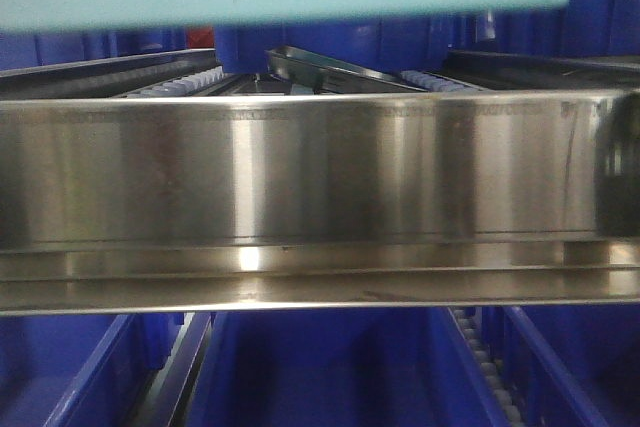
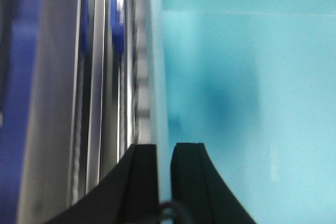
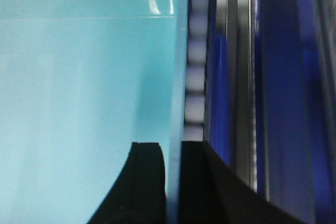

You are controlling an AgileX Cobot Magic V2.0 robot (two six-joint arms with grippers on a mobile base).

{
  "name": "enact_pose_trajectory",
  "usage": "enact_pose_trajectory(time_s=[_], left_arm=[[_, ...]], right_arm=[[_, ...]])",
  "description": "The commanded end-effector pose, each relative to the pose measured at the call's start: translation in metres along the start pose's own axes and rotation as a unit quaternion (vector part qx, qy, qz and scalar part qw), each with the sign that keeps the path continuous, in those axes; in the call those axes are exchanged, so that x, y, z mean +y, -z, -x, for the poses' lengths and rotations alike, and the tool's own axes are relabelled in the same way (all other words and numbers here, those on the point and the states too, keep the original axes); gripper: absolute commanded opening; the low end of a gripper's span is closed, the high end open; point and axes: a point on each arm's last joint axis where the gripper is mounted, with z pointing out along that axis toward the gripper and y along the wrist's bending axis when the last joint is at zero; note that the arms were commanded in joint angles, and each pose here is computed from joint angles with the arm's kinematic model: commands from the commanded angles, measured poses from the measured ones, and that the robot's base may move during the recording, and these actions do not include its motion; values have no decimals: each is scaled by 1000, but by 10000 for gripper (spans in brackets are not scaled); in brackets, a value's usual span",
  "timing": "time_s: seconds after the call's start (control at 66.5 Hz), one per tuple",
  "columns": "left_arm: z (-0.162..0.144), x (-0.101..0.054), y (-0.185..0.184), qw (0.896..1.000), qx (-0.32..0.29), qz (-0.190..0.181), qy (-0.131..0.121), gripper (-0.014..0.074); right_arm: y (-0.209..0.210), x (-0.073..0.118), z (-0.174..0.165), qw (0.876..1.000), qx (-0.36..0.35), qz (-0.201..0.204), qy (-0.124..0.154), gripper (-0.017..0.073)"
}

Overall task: Move two blue bins to right shelf middle
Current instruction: 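Lift the teal bin with both grippers and pull it back from the shelf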

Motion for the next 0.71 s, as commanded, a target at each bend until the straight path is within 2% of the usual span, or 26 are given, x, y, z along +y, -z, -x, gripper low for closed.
enact_pose_trajectory(time_s=[0.0, 0.196, 0.286, 0.692], left_arm=[[16, 1, 33, 995, -96, -7, -16, -111], [33, -1, 67, 976, -215, -34, -25, -111], [34, -1, 70, 973, -228, -38, -26, -111], [34, -1, 70, 972, -229, -38, -26, -111]], right_arm=[[29, -1, 14, 996, -77, -2, 36, -153], [56, 4, 27, 986, -163, 22, 37, -153], [59, 4, 29, 983, -178, 26, 38, -153], [60, 5, 31, 981, -190, 30, 38, -153]])
